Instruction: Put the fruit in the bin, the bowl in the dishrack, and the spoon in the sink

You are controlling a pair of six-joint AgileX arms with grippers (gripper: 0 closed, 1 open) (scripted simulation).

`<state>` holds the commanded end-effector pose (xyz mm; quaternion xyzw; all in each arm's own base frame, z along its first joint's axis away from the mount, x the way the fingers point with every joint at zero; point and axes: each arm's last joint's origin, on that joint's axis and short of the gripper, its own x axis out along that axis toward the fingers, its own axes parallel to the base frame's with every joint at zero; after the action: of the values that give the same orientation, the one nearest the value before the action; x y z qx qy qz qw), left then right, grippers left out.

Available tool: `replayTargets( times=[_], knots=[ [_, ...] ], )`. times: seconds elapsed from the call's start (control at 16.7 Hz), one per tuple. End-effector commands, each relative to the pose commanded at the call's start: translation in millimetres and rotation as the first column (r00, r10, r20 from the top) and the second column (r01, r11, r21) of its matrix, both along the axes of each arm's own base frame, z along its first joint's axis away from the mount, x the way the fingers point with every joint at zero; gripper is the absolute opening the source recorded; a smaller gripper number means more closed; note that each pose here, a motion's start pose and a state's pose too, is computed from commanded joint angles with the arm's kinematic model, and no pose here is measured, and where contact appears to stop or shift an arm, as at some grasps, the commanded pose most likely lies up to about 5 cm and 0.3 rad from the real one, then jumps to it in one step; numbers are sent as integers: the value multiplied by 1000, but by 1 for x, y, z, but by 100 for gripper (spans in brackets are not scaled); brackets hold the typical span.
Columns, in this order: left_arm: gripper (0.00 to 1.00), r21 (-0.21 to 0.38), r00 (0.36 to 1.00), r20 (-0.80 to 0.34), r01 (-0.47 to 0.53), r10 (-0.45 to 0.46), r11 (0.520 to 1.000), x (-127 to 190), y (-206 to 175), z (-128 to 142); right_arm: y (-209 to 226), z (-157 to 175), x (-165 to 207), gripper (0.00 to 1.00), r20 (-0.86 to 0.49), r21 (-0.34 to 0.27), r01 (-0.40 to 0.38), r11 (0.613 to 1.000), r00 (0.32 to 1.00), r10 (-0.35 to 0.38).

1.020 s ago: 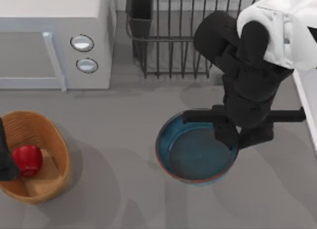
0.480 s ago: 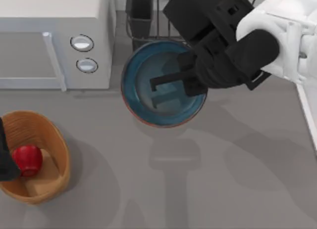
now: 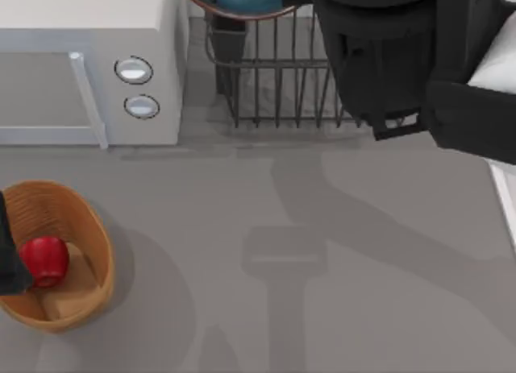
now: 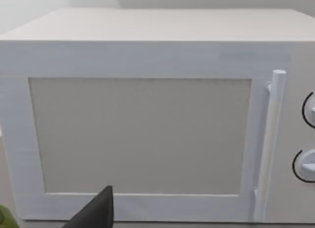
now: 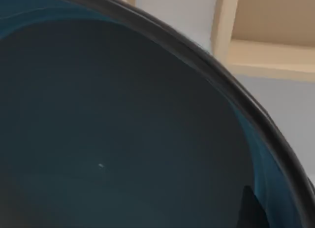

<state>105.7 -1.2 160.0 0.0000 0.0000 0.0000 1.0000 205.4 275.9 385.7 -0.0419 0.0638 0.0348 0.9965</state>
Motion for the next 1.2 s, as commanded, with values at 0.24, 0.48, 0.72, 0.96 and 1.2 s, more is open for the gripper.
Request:
replayTargets(
  times=[0.24, 0.48, 0.72, 0.96, 1.2],
  knots=[
    [100, 0, 1000, 0, 0, 0, 1000, 0, 0, 0, -11, 32, -22, 0, 120, 83, 71, 994, 990, -81],
    [100, 0, 1000, 0, 0, 0, 1000, 0, 0, 0, -12, 33, -23, 0, 124, 88, 74, 993, 989, -85],
    [100, 0, 1000, 0, 0, 0, 1000, 0, 0, 0, -6, 25, -10, 0, 122, 87, 77, 993, 989, -87],
    [100, 0, 1000, 0, 0, 0, 1000, 0, 0, 0, 16, -23, 47, 0, 118, 81, 80, 994, 989, -89],
    [100, 0, 1000, 0, 0, 0, 1000, 0, 0, 0, 16, -97, 121, 0, 134, 98, 76, 992, 987, -89]
  ],
)
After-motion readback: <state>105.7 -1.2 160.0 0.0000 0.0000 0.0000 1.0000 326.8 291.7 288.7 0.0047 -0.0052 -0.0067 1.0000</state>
